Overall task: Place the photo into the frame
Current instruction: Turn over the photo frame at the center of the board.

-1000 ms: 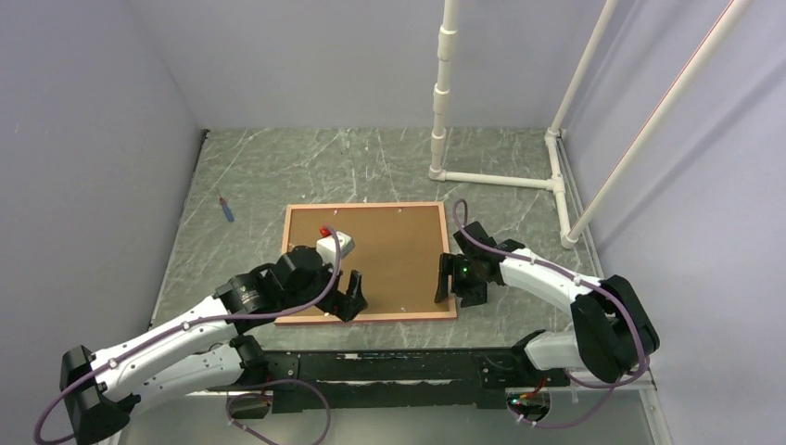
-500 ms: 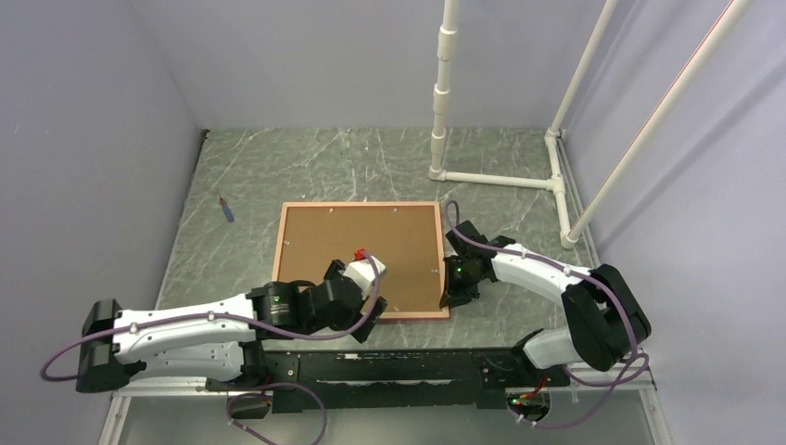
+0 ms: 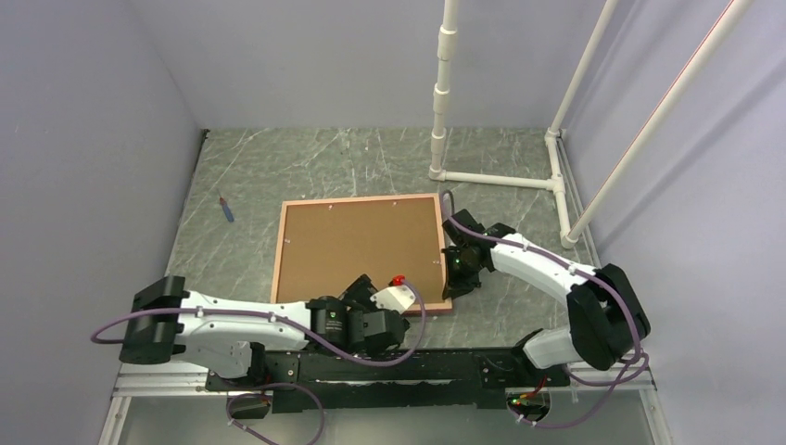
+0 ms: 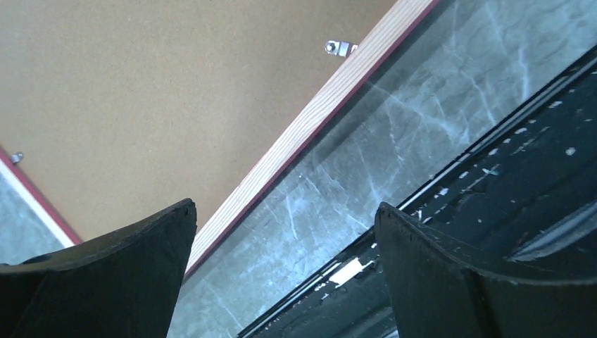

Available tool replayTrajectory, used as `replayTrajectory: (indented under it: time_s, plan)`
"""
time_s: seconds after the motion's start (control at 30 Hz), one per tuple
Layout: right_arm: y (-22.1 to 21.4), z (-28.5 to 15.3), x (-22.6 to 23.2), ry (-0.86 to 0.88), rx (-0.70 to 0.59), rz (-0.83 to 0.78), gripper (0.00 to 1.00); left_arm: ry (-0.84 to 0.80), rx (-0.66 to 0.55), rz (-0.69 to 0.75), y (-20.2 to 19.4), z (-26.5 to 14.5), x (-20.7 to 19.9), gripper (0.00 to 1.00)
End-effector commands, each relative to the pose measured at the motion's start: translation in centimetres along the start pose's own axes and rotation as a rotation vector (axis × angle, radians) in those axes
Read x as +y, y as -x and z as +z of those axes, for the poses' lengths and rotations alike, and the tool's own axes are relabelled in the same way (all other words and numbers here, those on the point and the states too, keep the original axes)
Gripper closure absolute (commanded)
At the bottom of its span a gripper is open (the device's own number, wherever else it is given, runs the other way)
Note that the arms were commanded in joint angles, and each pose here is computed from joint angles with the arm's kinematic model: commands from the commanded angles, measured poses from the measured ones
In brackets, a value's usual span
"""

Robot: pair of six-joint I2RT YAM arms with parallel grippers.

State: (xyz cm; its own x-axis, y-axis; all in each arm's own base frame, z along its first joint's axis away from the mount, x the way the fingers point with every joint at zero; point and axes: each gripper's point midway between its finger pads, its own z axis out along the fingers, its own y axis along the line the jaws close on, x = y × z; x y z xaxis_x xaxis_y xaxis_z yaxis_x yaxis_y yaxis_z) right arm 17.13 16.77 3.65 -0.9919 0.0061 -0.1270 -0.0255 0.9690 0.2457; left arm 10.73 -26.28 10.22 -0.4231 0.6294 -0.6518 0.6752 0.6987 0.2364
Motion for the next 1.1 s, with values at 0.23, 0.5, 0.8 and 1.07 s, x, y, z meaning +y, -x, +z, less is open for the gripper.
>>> replayTrajectory:
  time_s: [0.23, 0.5, 0.8, 1.07]
  plan:
    - [3.4, -7.4, 4.5, 0.169, -0.141, -0.054, 1.00, 0.209, 0.038, 0.097, -0.1, 0.6, 1.6, 0.01]
    - [3.1, -9.3, 5.8, 0.240, -0.145, -0.066, 1.00, 0.429, 0.046, 0.147, 0.0, 0.4, 4.6, 0.02]
    - [3.0, -9.9, 6.5, 0.283, -0.147, -0.074, 1.00, 0.623, 0.047, 0.210, 0.9, 0.7, 6.4, 0.19]
    - [2.8, -10.6, 6.8, 0.299, -0.151, -0.085, 1.00, 0.470, 0.032, 0.188, 1.0, 2.6, 5.8, 0.43]
